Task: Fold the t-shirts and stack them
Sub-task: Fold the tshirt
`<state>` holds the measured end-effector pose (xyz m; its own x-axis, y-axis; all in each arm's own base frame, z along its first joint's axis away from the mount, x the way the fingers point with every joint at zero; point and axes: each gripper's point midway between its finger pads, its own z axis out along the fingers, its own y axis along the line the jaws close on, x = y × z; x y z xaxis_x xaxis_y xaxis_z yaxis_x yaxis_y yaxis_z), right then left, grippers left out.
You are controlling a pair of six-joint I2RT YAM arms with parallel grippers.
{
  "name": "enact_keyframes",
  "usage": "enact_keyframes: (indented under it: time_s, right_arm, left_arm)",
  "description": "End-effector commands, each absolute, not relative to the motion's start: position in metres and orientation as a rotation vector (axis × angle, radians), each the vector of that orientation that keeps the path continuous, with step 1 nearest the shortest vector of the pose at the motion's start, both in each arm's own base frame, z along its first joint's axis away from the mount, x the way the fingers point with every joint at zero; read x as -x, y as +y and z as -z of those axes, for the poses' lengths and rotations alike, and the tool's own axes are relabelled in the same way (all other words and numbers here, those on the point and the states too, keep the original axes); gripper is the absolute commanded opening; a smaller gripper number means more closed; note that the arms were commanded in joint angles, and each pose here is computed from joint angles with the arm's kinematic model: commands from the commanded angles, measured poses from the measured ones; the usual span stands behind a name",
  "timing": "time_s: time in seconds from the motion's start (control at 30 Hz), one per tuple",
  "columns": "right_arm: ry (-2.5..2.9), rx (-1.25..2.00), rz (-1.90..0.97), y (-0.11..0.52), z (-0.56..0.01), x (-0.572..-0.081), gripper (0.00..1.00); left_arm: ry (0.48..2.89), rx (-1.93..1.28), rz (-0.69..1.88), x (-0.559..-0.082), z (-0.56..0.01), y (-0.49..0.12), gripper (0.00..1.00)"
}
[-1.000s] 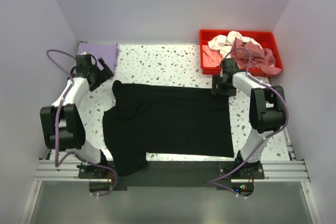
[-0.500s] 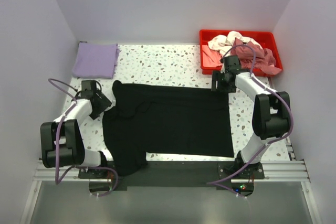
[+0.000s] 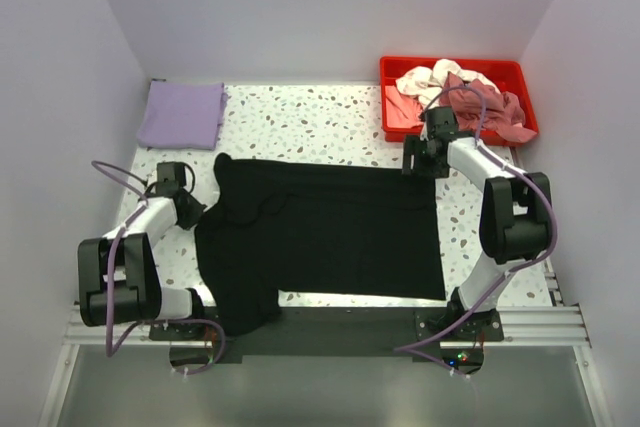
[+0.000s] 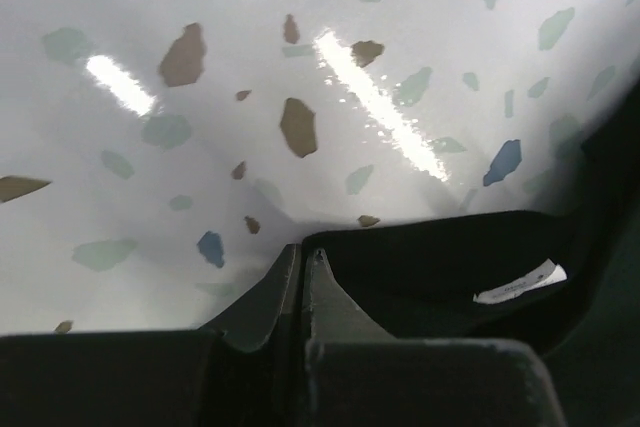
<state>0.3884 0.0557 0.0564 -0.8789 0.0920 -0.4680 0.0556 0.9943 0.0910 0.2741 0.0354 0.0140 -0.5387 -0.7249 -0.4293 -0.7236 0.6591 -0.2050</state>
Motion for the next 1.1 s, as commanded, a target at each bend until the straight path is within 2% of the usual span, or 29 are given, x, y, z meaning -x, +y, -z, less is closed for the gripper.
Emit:
enact_keyframes:
  time_s: [0.0, 0.17, 0.47, 0.53, 0.57, 0.63, 0.67, 0.83, 0.9, 0.93, 0.97, 1.0, 1.07]
  right_arm:
    - [2.669, -0.132, -0.113, 0.056, -0.047, -0.387, 0.72]
    - [2.705, -0.151, -0.11, 0.057, -0.035, -0.385, 0.72]
    - [2.75, -0.179, -0.104, 0.057, -0.023, -0.38, 0.71]
    - [2.736, -0.169, -0.108, 0.057, -0.028, -0.381, 0.71]
    - [2.73, -0.161, -0.112, 0.057, -0.03, -0.382, 0.71]
    - [2.708, -0.138, -0.145, 0.061, -0.039, -0.385, 0.72]
    - [2.68, -0.128, -0.159, 0.063, -0.048, -0.388, 0.72]
    - [2.593, -0.069, -0.209, 0.069, -0.082, -0.394, 0.76]
    - [2.565, -0.042, -0.266, 0.076, -0.093, -0.393, 0.81]
    - [2.563, -0.036, -0.278, 0.077, -0.093, -0.392, 0.83]
    - [2.559, -0.026, -0.3, 0.08, -0.095, -0.391, 0.89]
    - [2.556, -0.02, -0.309, 0.082, -0.096, -0.391, 0.97]
    - [2.554, -0.015, -0.337, 0.086, -0.095, -0.39, 0.99]
  left_arm:
    - [2.259, 1.267, -0.1, -0.262, -0.026, 0.053, 0.0]
    - [2.081, 1.472, -0.284, -0.229, -0.041, 0.077, 0.0]
    - [1.944, 1.718, -0.341, -0.182, -0.033, 0.075, 0.0]
    - [1.916, 1.718, -0.346, -0.185, -0.04, 0.079, 0.39]
    - [1.909, 1.723, -0.357, -0.184, -0.043, 0.08, 0.75]
    - [1.888, 1.688, -0.327, -0.199, -0.062, 0.083, 0.97]
    - [1.88, 1.674, -0.319, -0.205, -0.069, 0.084, 1.0]
    - [1.861, 1.492, -0.135, -0.259, -0.12, 0.08, 1.0]
    - [1.966, 1.325, 0.04, -0.286, -0.124, 0.056, 1.0]
    - [1.946, 1.25, 0.136, -0.307, -0.133, 0.046, 1.0]
    - [2.028, 1.161, 0.241, -0.32, -0.127, 0.018, 1.0]
    - [2.043, 1.1, 0.274, -0.333, -0.134, 0.005, 1.0]
    - [2.158, 0.962, 0.282, -0.35, -0.122, -0.034, 1.0]
